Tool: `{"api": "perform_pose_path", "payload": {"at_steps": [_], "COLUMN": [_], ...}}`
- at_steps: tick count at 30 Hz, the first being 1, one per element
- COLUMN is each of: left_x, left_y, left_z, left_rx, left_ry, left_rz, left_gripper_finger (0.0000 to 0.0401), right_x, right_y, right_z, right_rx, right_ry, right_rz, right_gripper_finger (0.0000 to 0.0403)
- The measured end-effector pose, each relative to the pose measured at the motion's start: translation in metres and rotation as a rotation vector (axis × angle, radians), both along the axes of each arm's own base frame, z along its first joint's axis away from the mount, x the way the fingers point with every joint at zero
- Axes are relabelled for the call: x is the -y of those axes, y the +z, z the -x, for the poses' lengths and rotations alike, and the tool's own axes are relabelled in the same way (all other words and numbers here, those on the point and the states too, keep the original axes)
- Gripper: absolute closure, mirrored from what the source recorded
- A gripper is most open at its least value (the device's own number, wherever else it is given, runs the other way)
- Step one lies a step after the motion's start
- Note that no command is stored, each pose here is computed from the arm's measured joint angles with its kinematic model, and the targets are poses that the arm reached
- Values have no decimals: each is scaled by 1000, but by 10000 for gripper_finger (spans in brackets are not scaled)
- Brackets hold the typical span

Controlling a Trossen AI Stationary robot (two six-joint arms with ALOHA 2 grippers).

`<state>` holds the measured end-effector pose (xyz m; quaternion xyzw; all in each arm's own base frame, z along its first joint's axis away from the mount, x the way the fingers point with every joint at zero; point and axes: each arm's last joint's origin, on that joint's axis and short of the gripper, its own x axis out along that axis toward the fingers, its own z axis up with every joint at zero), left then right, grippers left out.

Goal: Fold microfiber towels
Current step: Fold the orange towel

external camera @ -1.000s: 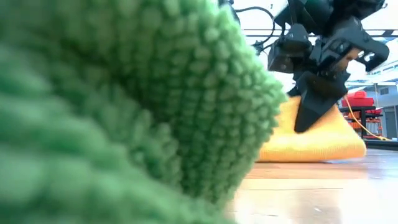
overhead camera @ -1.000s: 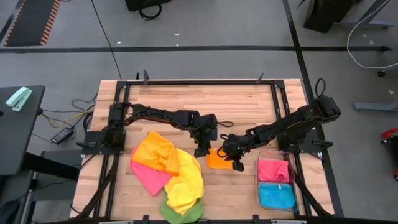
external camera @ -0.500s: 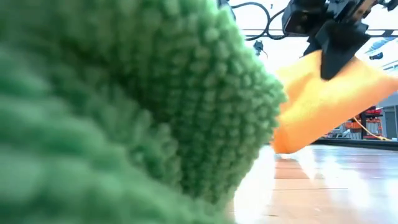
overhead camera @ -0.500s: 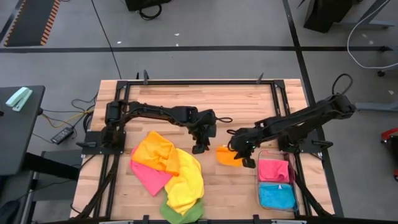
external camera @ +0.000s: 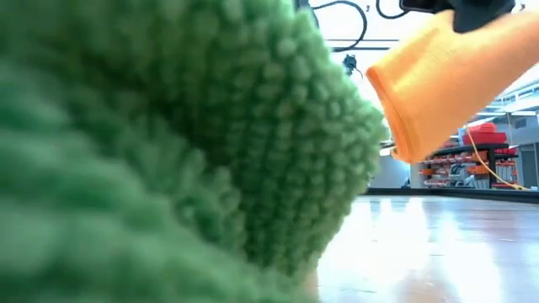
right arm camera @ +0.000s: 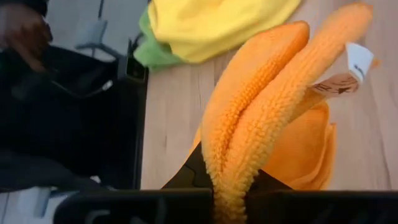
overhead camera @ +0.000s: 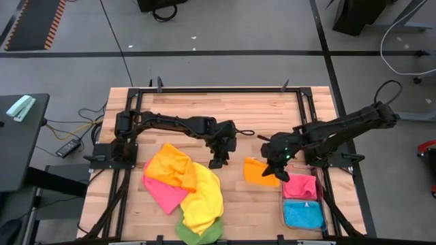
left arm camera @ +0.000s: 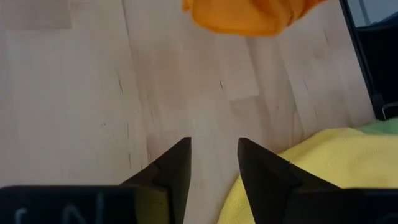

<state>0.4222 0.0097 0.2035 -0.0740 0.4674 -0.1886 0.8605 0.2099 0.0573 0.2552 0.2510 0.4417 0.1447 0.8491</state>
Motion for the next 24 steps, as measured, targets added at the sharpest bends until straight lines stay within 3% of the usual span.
{"api": "perform_pose_path", "payload": {"at_steps": [4,9,13,17,20,24], "left_x": [16,39,54,61,68,83], "left_y": [15,30,39,41,41,44], "left_z": [4,3,-1,2,5,4], "left_rx": [68,191,277,247,226,287], "left_ry": [-63,-89,-26,77,111,117], "left_rz": [-113,-473,-723,-933,-1013,-990], "left_gripper_finger": [268,279,273,253,235,217], "right_x": [9,25,37,44,47,56], "right_y": [11,33,40,42,43,43], "right_z": [6,14,14,15,16,16], "right_rx": [31,59,76,91,99,110], "right_ry": [-64,-173,-258,-344,-365,-413], "right_rz": [-38,-100,-114,-91,-87,-75], "right_gripper_finger": [396,396,396,396,393,389]}}
